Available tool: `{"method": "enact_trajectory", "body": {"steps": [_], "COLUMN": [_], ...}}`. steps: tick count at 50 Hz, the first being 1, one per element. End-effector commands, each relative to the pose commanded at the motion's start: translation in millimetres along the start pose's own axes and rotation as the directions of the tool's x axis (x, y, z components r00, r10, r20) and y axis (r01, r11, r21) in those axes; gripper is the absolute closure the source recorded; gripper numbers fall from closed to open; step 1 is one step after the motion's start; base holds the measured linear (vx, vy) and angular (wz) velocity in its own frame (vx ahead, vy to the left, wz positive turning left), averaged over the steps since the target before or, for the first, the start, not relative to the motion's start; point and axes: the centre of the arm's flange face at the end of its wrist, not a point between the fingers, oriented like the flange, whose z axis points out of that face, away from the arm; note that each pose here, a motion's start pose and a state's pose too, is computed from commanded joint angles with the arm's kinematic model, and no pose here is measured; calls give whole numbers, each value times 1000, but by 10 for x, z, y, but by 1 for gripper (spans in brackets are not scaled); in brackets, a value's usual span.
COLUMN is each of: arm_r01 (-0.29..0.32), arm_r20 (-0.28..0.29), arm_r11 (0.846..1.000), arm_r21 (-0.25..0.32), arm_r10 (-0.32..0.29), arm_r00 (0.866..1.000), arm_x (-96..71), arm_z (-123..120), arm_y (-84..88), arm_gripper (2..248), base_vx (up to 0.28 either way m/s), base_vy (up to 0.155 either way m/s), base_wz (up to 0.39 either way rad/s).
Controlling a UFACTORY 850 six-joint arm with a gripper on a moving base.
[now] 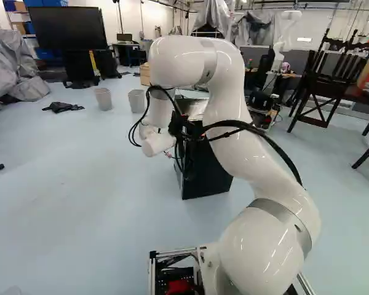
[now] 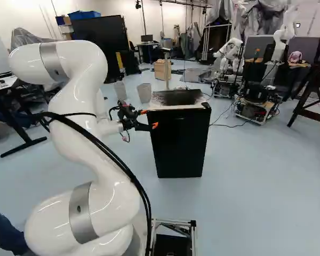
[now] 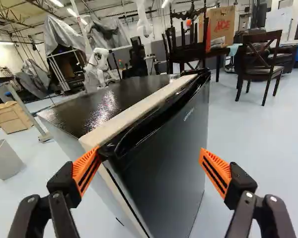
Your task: Grab a drink from the fridge
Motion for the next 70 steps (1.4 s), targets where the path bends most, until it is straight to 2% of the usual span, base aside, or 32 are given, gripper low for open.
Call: {"method": "enact_trajectory", "body": {"steps": [31,70], "arm_r01": [41,57], "arm_r20": [12,17], "arm_r11": [999,998], "arm_r21": [14,20], "arm_r10": [-41,-57], "arm_r00": [999,998], "arm_x": [36,51], "arm_z": [-173,-243], "arm_y": [228,321], "arm_gripper": [3,3], "base_vx": [0,0], "base_vy": [0,0], "base_wz": [0,0]}}
